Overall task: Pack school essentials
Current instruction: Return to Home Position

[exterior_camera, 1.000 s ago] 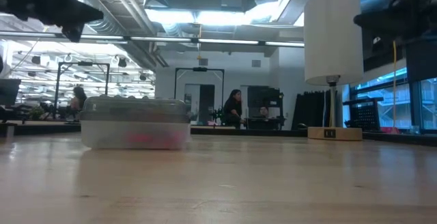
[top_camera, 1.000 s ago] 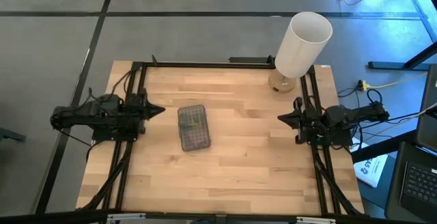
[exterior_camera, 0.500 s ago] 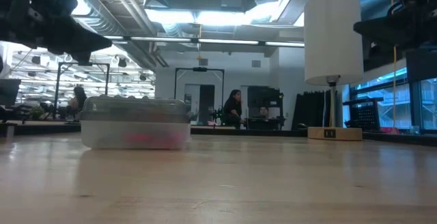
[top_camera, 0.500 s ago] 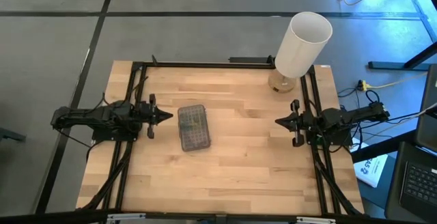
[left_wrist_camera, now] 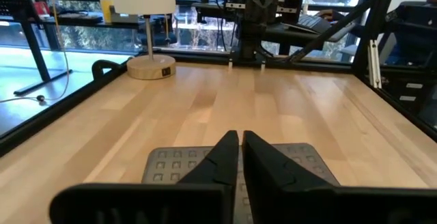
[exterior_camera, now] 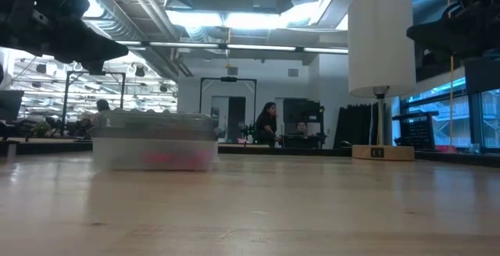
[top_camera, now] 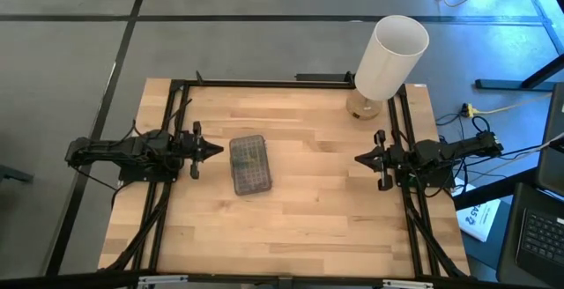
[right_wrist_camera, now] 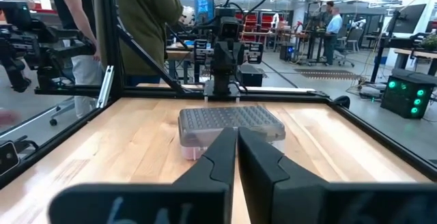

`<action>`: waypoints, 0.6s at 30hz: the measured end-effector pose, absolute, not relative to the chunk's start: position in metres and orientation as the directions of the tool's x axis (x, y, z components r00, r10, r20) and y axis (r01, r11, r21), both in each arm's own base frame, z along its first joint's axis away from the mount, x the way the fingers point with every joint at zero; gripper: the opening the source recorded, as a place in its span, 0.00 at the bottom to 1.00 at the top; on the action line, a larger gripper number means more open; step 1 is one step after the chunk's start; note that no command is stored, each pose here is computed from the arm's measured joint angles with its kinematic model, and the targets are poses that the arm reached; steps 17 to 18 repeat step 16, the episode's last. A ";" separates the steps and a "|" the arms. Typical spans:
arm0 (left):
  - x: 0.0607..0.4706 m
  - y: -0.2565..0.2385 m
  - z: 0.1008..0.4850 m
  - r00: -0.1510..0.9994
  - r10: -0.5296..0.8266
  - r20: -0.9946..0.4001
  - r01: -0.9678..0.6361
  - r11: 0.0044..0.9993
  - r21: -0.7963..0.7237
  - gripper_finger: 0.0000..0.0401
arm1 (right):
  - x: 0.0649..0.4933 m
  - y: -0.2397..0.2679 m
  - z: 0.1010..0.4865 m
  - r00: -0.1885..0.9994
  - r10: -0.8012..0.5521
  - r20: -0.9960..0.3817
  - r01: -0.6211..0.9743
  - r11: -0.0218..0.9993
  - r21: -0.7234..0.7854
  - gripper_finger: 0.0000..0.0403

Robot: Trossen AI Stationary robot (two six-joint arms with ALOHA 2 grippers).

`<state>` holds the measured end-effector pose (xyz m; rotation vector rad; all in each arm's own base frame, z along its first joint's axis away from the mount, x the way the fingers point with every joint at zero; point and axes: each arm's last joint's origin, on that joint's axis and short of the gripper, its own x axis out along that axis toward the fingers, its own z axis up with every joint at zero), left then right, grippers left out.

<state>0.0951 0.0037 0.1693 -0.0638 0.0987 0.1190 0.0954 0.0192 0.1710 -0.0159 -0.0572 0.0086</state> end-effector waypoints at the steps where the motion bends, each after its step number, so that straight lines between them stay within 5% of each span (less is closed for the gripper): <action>1: 0.095 0.004 0.169 0.988 0.115 -0.102 -0.122 0.991 -0.058 0.04 | 0.095 0.019 0.171 0.998 0.009 0.057 -0.008 1.000 -0.016 0.05; 18: 0.095 0.004 0.169 0.988 0.116 -0.103 -0.122 0.991 -0.057 0.06 | 0.095 0.019 0.171 0.998 0.009 0.059 -0.008 1.000 -0.017 0.06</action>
